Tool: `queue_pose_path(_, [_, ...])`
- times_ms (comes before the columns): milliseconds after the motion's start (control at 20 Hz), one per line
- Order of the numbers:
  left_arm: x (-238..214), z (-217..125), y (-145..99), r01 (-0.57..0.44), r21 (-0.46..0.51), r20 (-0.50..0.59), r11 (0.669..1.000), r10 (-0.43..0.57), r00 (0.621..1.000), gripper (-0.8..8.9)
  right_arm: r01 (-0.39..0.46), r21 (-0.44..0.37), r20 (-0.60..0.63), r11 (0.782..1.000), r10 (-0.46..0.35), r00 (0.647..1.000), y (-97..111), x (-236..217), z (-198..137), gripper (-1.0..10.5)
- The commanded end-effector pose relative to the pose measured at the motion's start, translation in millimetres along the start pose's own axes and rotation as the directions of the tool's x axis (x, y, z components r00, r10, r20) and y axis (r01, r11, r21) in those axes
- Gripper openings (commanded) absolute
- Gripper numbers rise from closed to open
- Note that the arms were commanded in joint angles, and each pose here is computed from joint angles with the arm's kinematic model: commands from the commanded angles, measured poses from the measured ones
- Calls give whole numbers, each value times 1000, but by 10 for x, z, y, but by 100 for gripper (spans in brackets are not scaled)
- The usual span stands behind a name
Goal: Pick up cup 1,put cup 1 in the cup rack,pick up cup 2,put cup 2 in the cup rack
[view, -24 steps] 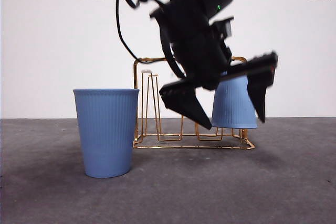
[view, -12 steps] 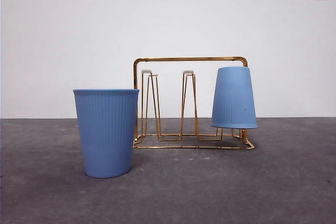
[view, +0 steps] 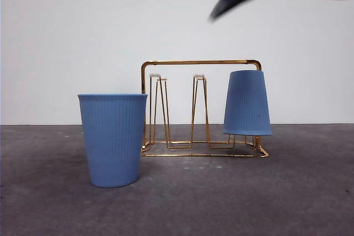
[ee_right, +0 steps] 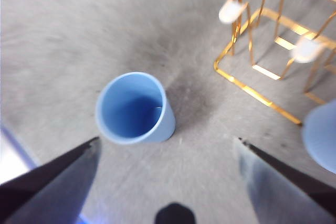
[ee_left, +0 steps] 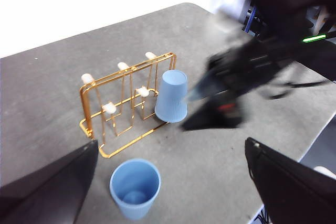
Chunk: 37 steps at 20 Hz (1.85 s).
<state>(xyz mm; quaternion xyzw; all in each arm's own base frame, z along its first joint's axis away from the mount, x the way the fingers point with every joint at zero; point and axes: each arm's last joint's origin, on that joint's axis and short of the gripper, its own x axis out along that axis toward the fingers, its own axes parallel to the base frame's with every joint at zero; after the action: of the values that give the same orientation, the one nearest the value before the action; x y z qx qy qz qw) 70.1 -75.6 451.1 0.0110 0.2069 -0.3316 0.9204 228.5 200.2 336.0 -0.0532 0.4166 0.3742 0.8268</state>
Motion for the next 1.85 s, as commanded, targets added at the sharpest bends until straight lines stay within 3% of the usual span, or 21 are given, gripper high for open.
queue_pose_path(50, [-52,-50,19,-7,9,-12,1000,8,1000,467,-27,57,-55,998,30,998,-60,362,6,445])
queue_pose_path(400, [-41,-85,23,-11,15,-54,1000,12,998,467,-45,86,-135,995,56,989,-27,1072,-57,441])
queue_pose_path(600, [-6,-73,15,-11,16,-57,1000,12,998,467,0,76,-156,997,12,988,12,1315,-114,434])
queue_pose_path(850, [13,-66,12,-11,15,-59,1000,12,998,467,10,87,-158,996,4,987,-16,1522,-149,209])
queue_pose_path(1000, [21,-62,10,-12,11,-57,1000,12,998,467,15,89,-175,996,1,985,-31,1587,-179,175])
queue_pose_path(1150, [30,-59,9,-12,10,-59,1000,12,998,467,4,89,-174,996,12,985,-28,1600,-179,-17])
queue_pose_path(1300, [41,-31,1,-5,-6,-34,1000,5,999,467,-3,85,-182,996,18,983,-26,1592,-185,-15])
queue_pose_path(1500, [76,70,-22,14,-47,55,999,-11,998,467,-2,23,-122,1000,4,992,39,1236,-74,-15])
queue_pose_path(1650, [67,170,-39,41,-72,158,997,-29,987,467,61,-28,93,998,-59,994,155,486,121,-15])
queue_pose_path(1750, [110,247,-60,66,-99,215,993,-43,976,468,114,-51,279,992,-96,955,238,-147,179,-15])
queue_pose_path(1850, [199,322,-93,117,-121,252,986,-83,964,468,152,-64,447,986,-108,888,308,-758,137,-15])
